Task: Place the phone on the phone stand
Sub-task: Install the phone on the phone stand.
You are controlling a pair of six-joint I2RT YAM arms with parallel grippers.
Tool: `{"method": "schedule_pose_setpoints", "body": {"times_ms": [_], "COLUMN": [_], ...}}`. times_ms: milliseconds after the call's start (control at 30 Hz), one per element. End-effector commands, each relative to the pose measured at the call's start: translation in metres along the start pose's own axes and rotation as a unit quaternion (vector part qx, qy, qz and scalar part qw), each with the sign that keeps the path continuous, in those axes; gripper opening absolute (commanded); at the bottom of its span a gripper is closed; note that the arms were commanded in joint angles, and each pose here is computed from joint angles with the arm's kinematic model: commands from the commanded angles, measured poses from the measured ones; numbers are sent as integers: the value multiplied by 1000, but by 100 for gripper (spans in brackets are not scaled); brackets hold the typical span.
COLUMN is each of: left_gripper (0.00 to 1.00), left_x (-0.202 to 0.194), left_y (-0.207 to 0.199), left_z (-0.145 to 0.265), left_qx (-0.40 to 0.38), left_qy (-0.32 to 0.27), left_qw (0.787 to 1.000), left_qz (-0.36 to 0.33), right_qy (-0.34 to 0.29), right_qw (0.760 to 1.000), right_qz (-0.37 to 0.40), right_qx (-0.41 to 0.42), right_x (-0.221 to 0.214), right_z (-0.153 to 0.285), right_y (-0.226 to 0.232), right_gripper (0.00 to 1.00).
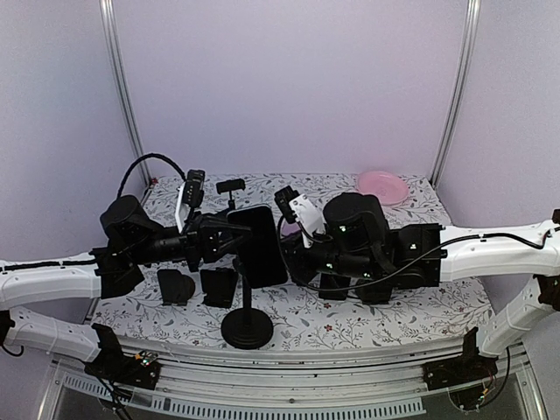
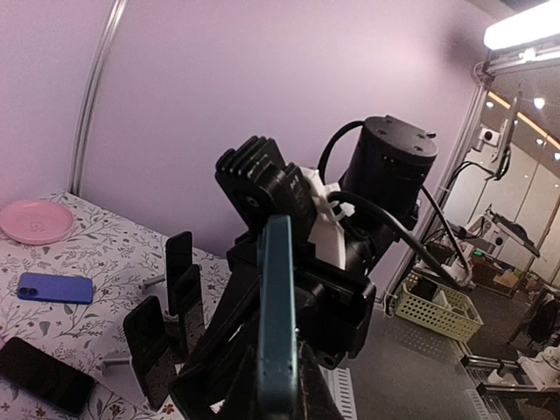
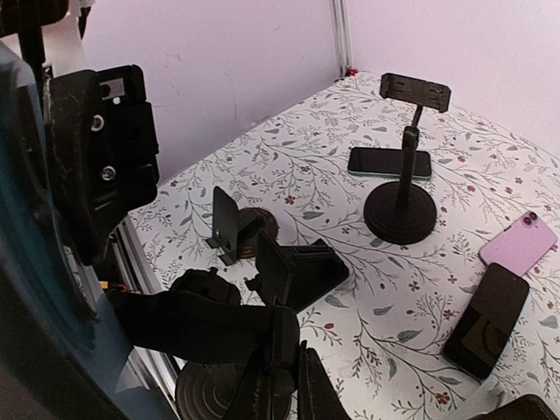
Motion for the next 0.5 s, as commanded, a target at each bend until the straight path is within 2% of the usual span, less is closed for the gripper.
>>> {"method": "schedule_pose_setpoints", "body": {"times_ms": [0, 100, 167, 467], "left_gripper": [0, 0, 0, 0], "left_x": [-2, -7, -9, -14], "left_y": [33, 49, 54, 77], "left_z": [-2, -1, 0, 12], "left_qx": [75, 109, 120, 193], "left_qy": [-8, -7, -7, -10], "left_qw": [997, 994, 993, 981], "left_qz": [-5, 0, 1, 10], "right_qy": [-27, 3, -3, 34], "right_qw": [994, 990, 988, 973], "right_qz": [5, 26, 26, 62], "right_qx": [-108, -139, -154, -219], "right_x": [17, -2, 8, -5], "right_z": [4, -6, -7, -18], "right_y": [-26, -30, -30, -30], "right_gripper": [2, 2, 2, 2]}}
Point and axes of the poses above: each gripper's point midway between its finger pads, its own z axis back along the fingers, its own y axis along the line the jaws close on, x = y × z, the point moved 1 cm from there along z, back along the fingers, and after that the axes turned 12 degrees about z, right-handed, at the moved point
